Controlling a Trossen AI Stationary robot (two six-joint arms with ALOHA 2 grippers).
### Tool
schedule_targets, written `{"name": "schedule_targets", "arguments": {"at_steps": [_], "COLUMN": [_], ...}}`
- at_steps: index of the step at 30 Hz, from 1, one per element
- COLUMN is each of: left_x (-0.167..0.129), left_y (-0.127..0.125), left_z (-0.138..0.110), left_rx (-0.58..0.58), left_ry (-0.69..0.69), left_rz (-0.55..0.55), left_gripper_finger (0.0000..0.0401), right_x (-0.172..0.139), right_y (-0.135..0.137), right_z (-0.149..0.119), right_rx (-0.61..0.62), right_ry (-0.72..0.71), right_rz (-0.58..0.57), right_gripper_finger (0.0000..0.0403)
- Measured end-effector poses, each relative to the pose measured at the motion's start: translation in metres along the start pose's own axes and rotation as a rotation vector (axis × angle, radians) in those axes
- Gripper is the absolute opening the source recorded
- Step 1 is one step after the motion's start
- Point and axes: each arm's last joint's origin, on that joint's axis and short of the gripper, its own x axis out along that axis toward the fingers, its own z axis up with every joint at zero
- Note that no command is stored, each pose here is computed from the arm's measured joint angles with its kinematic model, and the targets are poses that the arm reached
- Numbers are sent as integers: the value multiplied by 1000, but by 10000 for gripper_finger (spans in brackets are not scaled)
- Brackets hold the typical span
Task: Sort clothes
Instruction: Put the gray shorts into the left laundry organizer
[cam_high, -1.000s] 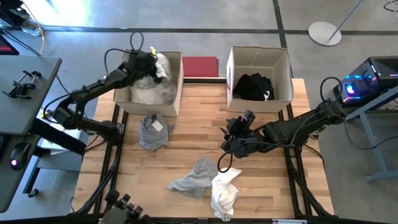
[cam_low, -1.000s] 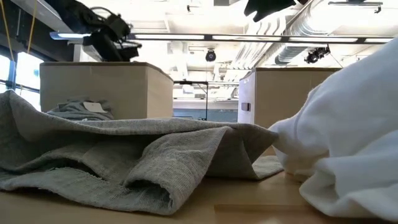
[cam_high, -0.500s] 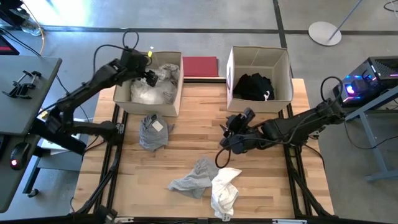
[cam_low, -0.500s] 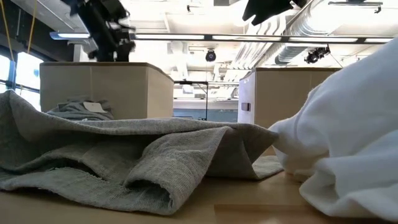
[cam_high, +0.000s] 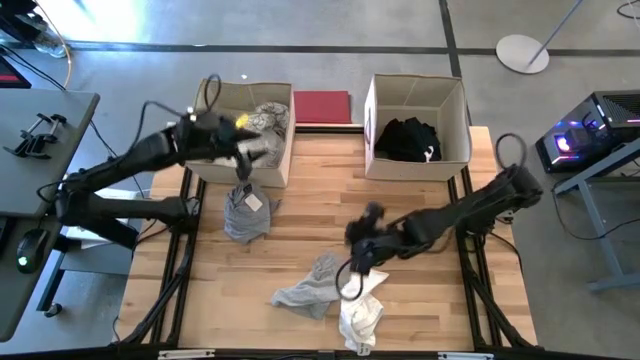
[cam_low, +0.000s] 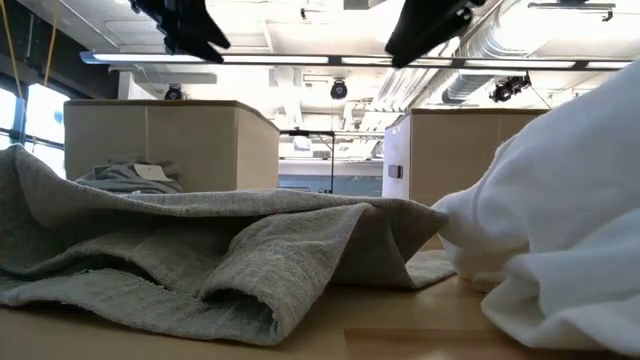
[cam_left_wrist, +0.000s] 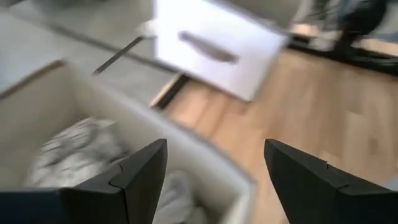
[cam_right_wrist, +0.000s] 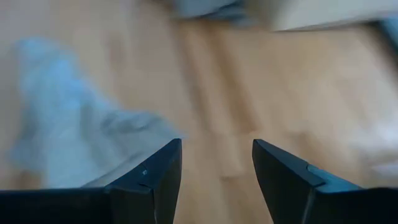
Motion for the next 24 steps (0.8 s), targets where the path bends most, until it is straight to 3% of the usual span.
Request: {"name": "schedule_targets", "arguments": {"at_steps": [8,12,17,20,24], "left_x": [15,20,16,15,17], "left_y": [-54,-83,-105,-112,-119], "left_z": [-54,-85,-102,-112,-124], "left_rx": [125,371,388,405,524], "left_ry": [-177,-284,-466,-470,-419], "left_rz": [-185,-293,-321,-307,-275], "left_gripper_finger": [262,262,262,262,262], "right_x": [82,129,168,175,175], "right_y": [50,55,47,41,37], "right_z": [-5,-17,-32,-34,-33], "right_rx": [-174,-206,-191,-186,-188], "right_ry": [34,114,230,262,253], "right_rz": [329,453,481,457,398], "right_gripper_finger": [181,169,131,90,17]}}
